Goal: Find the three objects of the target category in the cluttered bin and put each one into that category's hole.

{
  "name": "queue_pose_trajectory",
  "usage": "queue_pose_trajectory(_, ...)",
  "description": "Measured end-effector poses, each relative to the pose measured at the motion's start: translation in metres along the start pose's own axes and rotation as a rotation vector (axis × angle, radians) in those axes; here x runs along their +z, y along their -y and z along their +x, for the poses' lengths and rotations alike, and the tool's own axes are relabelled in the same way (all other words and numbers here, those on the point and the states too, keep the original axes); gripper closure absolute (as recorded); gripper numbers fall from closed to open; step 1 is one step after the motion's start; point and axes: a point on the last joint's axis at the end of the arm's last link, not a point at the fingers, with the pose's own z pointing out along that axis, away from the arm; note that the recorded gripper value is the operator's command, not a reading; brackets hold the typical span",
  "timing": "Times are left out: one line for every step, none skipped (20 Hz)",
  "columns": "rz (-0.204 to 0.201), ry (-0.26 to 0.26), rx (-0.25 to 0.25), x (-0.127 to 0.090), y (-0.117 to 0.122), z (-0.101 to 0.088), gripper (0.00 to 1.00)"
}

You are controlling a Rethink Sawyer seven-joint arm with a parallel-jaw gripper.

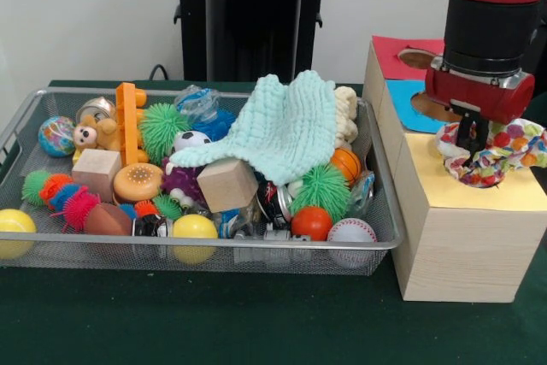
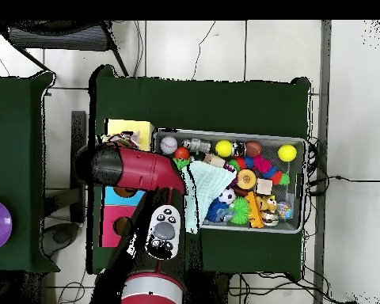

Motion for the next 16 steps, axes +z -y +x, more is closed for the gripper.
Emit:
queue_pose_trajectory(-0.001, 0.009, -0.003, 0.000, 0.000, 0.001, 1.00)
queue_pose_trajectory(-0.001, 0.012, -0.005, 0.000, 0.000, 0.001, 1.00)
queue_pose_trajectory(0.000, 0.016, -0.007, -0.001, 0.000, 0.002, 1.00)
queue_pose_trajectory(0.000, 0.017, -0.007, -0.001, 0.000, 0.002, 1.00)
queue_pose_trajectory(-0.001, 0.017, -0.006, -0.001, 0.000, 0.002, 1.00)
queue_pose_trajectory(-0.001, 0.017, -0.006, 0.000, 0.000, 0.002, 1.00)
queue_pose_trajectory(-0.001, 0.018, -0.005, 0.001, 0.001, 0.001, 1.00)
queue_pose_trajectory(-0.003, 0.021, -0.002, 0.004, 0.002, 0.000, 1.00)
queue_pose_trajectory(-0.006, 0.022, 0.001, 0.006, 0.003, -0.002, 1.00)
queue_pose_trajectory(-0.007, 0.023, 0.003, 0.008, 0.003, -0.002, 1.00)
queue_pose_trajectory(-0.014, 0.023, 0.011, 0.014, 0.005, -0.005, 1.00)
queue_pose_trajectory(-0.018, 0.022, 0.015, 0.017, 0.005, -0.006, 1.00)
queue_pose_trajectory(-0.025, 0.021, 0.024, 0.023, 0.007, -0.009, 1.00)
queue_pose_trajectory(-0.037, 0.019, 0.035, 0.030, 0.007, -0.012, 1.00)
queue_pose_trajectory(-0.048, 0.018, 0.045, 0.036, 0.008, -0.015, 1.00)
queue_pose_trajectory(-0.063, 0.017, 0.057, 0.044, 0.008, -0.018, 1.00)
